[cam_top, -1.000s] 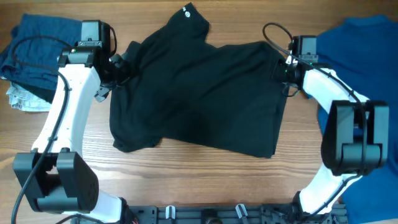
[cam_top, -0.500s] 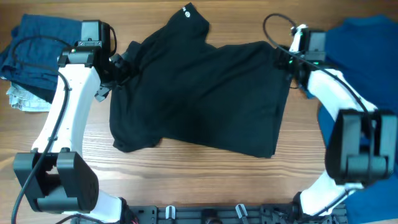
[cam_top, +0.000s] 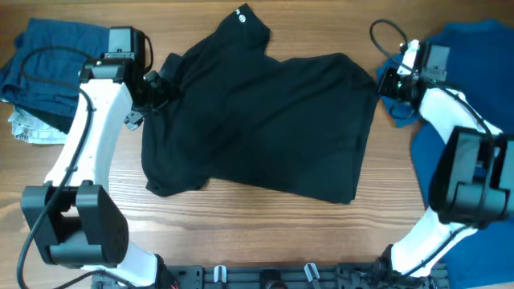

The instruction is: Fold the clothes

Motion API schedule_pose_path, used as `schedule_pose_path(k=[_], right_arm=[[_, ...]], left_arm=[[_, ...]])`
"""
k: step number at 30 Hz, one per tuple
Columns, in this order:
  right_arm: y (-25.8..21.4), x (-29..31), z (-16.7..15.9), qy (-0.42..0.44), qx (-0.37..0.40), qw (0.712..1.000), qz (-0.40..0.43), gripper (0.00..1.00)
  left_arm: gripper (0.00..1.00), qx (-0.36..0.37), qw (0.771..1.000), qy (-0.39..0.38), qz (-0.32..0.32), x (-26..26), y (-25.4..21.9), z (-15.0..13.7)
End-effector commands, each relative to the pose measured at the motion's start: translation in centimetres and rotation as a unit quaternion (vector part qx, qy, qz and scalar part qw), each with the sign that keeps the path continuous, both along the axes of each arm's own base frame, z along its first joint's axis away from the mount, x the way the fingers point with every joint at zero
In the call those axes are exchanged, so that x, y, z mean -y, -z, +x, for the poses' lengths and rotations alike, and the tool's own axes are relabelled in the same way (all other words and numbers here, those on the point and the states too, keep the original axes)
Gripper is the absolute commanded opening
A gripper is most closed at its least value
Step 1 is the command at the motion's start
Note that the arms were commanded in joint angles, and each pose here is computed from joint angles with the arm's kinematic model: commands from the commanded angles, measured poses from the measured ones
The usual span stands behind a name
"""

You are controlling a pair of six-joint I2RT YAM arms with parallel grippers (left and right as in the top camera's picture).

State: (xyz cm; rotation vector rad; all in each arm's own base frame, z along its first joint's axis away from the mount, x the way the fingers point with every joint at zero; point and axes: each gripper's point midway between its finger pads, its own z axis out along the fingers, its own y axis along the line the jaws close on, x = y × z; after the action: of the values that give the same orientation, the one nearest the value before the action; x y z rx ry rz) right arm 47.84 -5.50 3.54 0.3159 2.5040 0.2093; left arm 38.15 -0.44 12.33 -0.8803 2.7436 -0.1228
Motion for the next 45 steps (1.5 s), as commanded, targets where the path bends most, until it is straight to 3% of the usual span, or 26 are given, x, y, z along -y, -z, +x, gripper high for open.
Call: schedule_pose_path(k=[1,7,12,16,21,23,24,25,26,27,28,29,30,33,35,36,40,45], right_arm=[[2.9,0.7,-0.2,0.000,-0.024,0.999,-0.021,0.06],[5.8,3.9,-1.0,0.038,-0.059,0.994,-0.089,0.04],[6.1,13.5,-4.4,0.151,-0.089,0.977,-0.123,0.04],[5.7,18.8,-6.5,0.179,-0.082,0.973,-0.121,0.04],[3.0,18.3,-3.3,0.139,-0.034,0.986,-0.086,0.07],[1.6,17.5,-2.0,0.132,-0.026,0.988,-0.071,0.07],[1.0,17.1,-1.6,0.127,-0.023,0.989,-0.068,0.08],[0.3,16.7,-1.3,0.121,-0.020,0.990,-0.067,0.11],[-0.9,16.4,-1.0,0.117,-0.015,0.991,-0.068,0.22],[-2.1,16.3,-0.8,0.115,-0.008,0.991,-0.069,0.45],[-3.5,16.0,-0.4,0.111,0.003,0.992,-0.067,0.57],[-5.8,15.7,-0.1,0.106,0.021,0.992,-0.060,0.70],[-7.6,15.6,0.0,0.116,0.032,0.991,-0.054,0.74],[-11.6,15.1,-0.6,0.145,0.055,0.987,-0.033,0.75],[-12.2,14.1,-1.2,0.135,0.049,0.989,-0.024,0.72],[-11.8,13.8,-1.6,0.134,0.037,0.990,-0.019,0.72],[-10.7,13.2,-2.9,0.134,0.002,0.991,-0.008,0.72],[-9.9,12.5,-3.9,0.126,-0.026,0.992,0.003,0.72]], left_arm=[[0.89,-0.010,1.000,0.006,0.000,0.0,0.5,-0.2],[0.89,-0.013,1.000,0.006,0.000,0.0,0.6,-0.4],[0.89,-0.017,1.000,0.005,0.000,0.0,0.6,-0.6],[0.89,-0.016,1.000,0.004,0.004,-0.1,0.6,-0.6],[0.90,0.002,1.000,0.004,0.006,-0.2,0.4,0.3],[0.89,0.042,0.998,0.027,-0.029,1.3,-0.3,2.2],[0.88,0.079,0.992,0.074,-0.064,3.4,-1.0,3.7],[0.87,0.105,0.986,0.100,-0.087,5.1,-1.6,4.7],[0.86,0.122,0.982,0.113,-0.093,6.3,-1.9,5.5],[0.84,0.136,0.978,0.128,-0.093,7.5,-2.0,6.1],[0.83,0.144,0.975,0.144,-0.091,8.4,-1.8,6.6],[0.78,0.154,0.970,0.163,-0.092,10.0,-1.4,7.3],[0.73,0.160,0.967,0.174,-0.094,11.1,-0.8,7.8],[0.50,0.165,0.959,0.208,-0.099,14.8,2.2,9.2],[0.27,0.159,0.956,0.226,-0.102,17.0,5.5,10.0],[0.23,0.155,0.955,0.229,-0.102,17.4,7.0,10.2],[0.18,0.133,0.965,0.214,-0.072,16.2,10.7,10.6],[0.12,0.082,0.982,0.145,0.089,9.0,12.3,9.8]])
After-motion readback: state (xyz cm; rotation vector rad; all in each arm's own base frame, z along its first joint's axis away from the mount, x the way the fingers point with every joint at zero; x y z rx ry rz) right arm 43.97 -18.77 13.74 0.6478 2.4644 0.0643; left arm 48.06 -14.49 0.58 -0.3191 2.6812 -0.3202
